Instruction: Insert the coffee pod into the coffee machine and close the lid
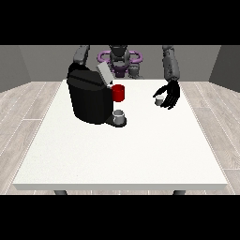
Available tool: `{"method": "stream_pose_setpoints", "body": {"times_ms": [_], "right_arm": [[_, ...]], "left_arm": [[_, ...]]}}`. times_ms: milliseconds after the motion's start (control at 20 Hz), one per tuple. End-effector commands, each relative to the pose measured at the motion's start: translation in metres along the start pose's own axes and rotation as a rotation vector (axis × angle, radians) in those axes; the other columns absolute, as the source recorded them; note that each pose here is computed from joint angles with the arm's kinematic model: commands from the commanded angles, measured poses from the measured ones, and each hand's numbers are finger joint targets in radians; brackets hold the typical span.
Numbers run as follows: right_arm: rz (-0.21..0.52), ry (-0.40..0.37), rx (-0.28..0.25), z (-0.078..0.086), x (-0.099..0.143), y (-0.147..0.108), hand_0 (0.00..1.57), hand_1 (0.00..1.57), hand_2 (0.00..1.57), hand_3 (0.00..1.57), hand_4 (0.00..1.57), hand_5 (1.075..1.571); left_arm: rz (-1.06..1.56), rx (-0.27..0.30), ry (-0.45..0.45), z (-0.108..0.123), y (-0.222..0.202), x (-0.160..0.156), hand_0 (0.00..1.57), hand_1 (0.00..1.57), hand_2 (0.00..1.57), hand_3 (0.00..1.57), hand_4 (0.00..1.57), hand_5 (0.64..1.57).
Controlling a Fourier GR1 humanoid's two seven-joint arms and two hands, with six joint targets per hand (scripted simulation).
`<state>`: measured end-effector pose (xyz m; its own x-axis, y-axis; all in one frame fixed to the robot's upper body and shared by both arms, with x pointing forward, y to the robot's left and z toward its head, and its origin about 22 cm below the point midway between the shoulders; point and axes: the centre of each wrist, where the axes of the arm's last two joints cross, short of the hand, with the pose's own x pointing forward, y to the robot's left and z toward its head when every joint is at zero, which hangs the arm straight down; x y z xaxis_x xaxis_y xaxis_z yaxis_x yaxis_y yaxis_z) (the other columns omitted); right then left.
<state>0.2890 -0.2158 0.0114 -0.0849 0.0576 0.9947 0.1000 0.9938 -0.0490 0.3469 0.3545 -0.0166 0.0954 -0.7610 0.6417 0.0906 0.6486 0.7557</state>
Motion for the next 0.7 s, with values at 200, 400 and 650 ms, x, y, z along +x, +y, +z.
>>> {"method": "stream_pose_setpoints", "body": {"times_ms": [200,400,650], "right_arm": [[-0.019,-0.030,-0.024,-0.009,0.005,0.000,0.00,0.00,0.00,0.00,0.50,1.571],[-0.032,0.010,-0.010,-0.006,0.004,0.003,0.00,0.00,0.00,0.00,0.51,1.571],[-0.029,0.021,-0.028,-0.004,-0.005,-0.030,0.00,0.00,0.00,0.00,0.43,1.571]], "left_arm": [[-0.083,0.075,-0.050,-0.008,-0.003,0.004,0.92,0.92,1.04,0.83,0.36,1.571],[-0.184,0.024,-0.012,-0.003,-0.016,-0.001,0.90,0.90,1.01,0.78,0.31,1.571],[-0.169,0.017,-0.062,-0.002,0.002,-0.009,1.23,1.23,1.36,1.31,0.47,1.571]]}}
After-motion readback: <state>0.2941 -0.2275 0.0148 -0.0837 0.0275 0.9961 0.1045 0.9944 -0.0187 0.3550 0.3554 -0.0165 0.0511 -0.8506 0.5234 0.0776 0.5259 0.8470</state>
